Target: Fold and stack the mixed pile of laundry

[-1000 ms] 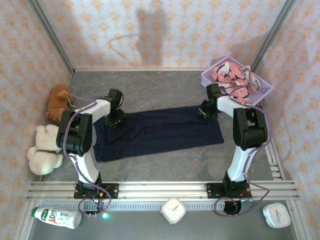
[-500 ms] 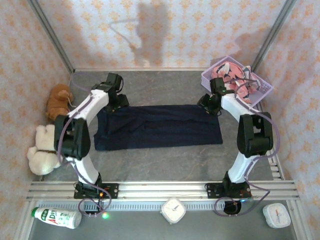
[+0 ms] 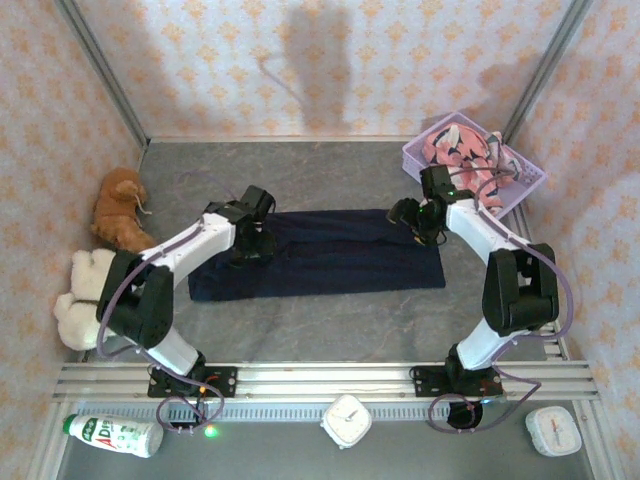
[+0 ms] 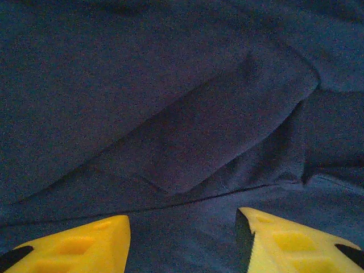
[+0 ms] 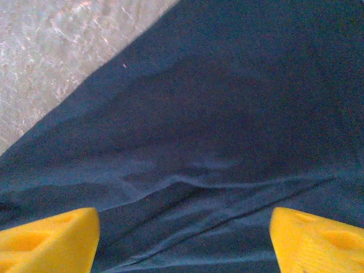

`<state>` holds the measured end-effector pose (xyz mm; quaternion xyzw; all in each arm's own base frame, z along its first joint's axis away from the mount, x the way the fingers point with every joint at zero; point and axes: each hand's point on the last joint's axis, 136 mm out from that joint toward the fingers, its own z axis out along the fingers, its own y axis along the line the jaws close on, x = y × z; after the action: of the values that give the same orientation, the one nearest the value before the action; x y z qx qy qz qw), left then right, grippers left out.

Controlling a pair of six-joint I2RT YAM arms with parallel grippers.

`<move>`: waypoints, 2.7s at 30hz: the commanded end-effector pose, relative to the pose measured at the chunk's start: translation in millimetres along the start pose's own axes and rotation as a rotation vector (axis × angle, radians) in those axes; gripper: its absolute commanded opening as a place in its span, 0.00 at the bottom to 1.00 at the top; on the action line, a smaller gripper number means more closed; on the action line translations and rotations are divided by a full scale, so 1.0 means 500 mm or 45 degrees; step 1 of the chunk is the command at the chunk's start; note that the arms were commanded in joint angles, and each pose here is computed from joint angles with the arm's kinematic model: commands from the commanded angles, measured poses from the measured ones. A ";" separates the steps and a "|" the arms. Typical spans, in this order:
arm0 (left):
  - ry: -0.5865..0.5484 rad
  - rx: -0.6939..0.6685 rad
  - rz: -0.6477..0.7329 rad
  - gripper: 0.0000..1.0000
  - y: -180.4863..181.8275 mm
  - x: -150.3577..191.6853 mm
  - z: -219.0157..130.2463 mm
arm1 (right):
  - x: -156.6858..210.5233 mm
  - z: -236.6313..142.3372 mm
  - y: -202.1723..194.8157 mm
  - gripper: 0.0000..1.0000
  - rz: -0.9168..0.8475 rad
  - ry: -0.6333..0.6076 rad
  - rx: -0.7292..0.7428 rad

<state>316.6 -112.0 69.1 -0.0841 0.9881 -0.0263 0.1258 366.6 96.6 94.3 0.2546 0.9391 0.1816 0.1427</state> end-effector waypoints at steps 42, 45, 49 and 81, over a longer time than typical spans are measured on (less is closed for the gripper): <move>-0.041 0.053 -0.275 0.87 -0.002 -0.002 -0.129 | 0.055 -0.025 0.072 0.85 -0.114 0.026 -0.067; -0.057 0.024 -0.367 0.83 0.054 0.007 -0.121 | 0.105 -0.003 0.134 0.83 -0.223 0.088 -0.139; -0.036 -0.010 -0.462 0.66 0.110 0.039 -0.089 | 0.191 0.030 0.222 0.81 -0.393 0.179 -0.229; -0.080 -0.005 -0.573 0.00 0.120 0.036 0.032 | 0.412 0.193 0.456 0.17 -0.471 0.478 -0.438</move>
<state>283.5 -63.2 28.1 -0.3046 0.9430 -0.0576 0.1206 318.3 408.4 53.4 0.0171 0.9383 0.3449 0.0208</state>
